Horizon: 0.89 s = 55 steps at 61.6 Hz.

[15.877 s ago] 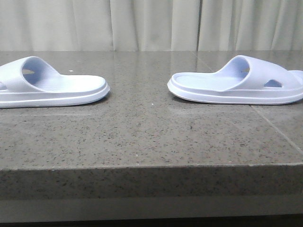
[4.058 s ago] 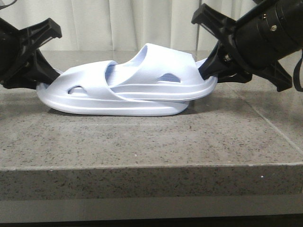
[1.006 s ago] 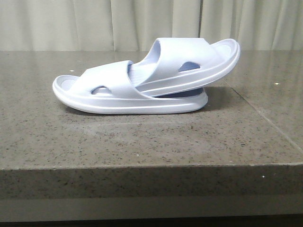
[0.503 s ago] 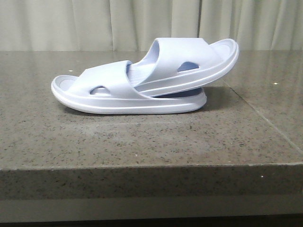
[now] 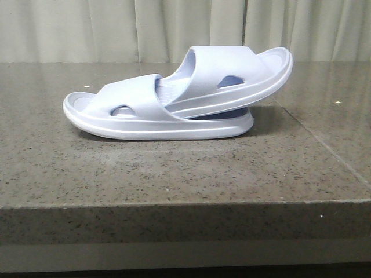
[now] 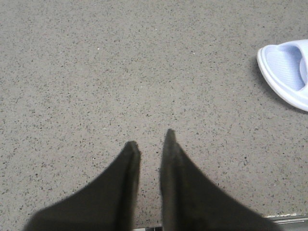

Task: Insert blue slippers together front up

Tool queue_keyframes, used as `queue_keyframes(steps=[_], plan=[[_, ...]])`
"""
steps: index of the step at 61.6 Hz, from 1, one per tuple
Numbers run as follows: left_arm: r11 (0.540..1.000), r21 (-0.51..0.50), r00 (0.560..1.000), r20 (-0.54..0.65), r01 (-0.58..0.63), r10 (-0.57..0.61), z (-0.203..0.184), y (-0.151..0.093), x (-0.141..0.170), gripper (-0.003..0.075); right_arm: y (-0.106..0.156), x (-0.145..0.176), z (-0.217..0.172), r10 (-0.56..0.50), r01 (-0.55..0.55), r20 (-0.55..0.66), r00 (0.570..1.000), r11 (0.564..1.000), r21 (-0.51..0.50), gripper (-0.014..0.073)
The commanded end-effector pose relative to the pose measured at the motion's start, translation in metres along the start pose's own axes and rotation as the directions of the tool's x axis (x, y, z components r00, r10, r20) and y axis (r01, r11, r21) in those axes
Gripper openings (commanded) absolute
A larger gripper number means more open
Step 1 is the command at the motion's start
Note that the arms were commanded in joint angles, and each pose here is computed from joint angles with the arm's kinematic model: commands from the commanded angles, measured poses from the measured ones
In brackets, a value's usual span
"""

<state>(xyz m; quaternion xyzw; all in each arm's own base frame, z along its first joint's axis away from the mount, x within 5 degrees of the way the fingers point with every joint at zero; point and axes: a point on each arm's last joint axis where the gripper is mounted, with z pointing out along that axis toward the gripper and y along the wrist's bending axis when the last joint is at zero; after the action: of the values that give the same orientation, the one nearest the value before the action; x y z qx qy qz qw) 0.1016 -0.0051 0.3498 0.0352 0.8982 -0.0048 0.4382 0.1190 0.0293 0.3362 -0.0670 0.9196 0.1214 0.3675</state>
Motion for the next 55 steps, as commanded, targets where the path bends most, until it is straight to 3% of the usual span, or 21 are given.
queue_keyframes(steps=[1,4,49,55], plan=[[1.0,0.005,0.995,0.097,0.005,-0.006,-0.0056,-0.0005,-0.0127,-0.002,0.0016,-0.0102,-0.007,-0.007,0.007,0.088,0.996,1.0,0.002,-0.0095],[1.0,0.004,0.994,0.107,0.005,-0.006,-0.0057,-0.0005,-0.0136,-0.002,0.0015,-0.0104,-0.007,-0.007,0.007,0.09,0.996,1.0,0.002,-0.0123],[1.0,0.009,0.992,0.122,0.009,-0.01,-0.0058,-0.0009,-0.015,-0.002,0.0018,-0.0085,-0.0068,-0.007,0.007,0.068,0.998,1.0,-0.001,-0.0118],[1.0,-0.009,0.986,0.166,0.002,-0.001,-0.0088,0.0006,-0.011,-0.002,0.0018,-0.0085,-0.0068,-0.007,0.007,0.068,0.998,1.0,-0.001,-0.0118]])
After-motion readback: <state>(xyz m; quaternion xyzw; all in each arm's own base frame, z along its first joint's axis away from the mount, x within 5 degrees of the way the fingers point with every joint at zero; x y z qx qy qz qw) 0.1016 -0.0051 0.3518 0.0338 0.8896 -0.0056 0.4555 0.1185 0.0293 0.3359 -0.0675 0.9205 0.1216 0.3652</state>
